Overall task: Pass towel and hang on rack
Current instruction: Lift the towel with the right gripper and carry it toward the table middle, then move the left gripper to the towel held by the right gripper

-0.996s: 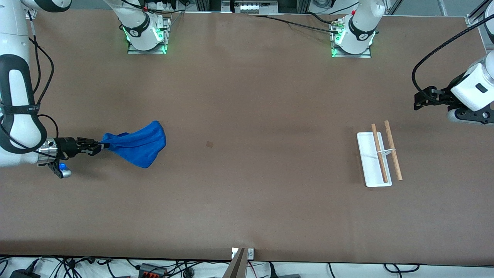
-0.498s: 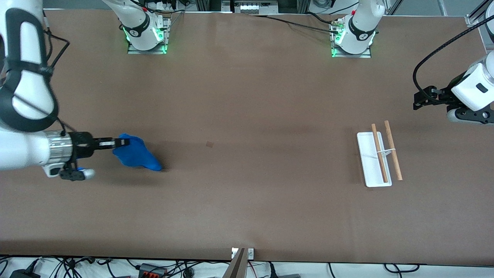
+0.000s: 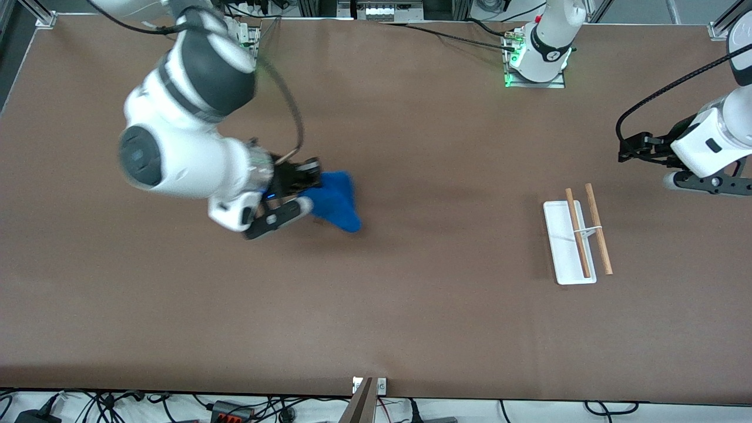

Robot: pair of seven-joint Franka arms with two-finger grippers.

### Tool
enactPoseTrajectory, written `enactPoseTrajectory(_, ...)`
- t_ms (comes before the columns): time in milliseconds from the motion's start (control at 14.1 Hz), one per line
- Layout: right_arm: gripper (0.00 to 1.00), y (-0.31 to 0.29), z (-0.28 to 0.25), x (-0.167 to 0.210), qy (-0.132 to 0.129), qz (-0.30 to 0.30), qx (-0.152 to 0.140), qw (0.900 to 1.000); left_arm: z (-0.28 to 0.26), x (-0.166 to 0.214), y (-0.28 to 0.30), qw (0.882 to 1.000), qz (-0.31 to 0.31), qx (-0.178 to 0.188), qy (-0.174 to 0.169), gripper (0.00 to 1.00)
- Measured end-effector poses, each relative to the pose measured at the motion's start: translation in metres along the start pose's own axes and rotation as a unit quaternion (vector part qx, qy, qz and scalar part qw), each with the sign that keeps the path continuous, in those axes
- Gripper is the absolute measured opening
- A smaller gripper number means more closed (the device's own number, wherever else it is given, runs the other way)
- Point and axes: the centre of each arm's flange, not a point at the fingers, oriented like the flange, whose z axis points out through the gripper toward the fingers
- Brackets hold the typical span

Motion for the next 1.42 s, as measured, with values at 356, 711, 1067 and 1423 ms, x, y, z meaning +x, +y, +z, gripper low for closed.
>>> enactPoseTrajectory(356,0.03,-0.12,0.039,-0.001,0.106,-0.069,0.022,0.992,0.042,0.024,0.028,0.995,0.075,-0.054,-0.037,1.0)
enactPoseTrajectory(711,0.03,-0.157,0.05,-0.005,0.144,-0.073,0.038,0.986,0.09,0.054,0.05,0.962,0.231,-0.142,-0.025,1.0)
enactPoseTrajectory(1067,0.03,-0.157,0.046,-0.001,0.165,-0.071,0.042,0.983,0.149,0.064,0.089,0.907,0.353,-0.224,0.045,1.0)
enactPoseTrajectory(1423,0.03,-0.163,0.051,-0.003,0.162,-0.075,0.042,0.983,0.192,0.048,0.193,0.884,0.375,-0.254,0.116,1.0)
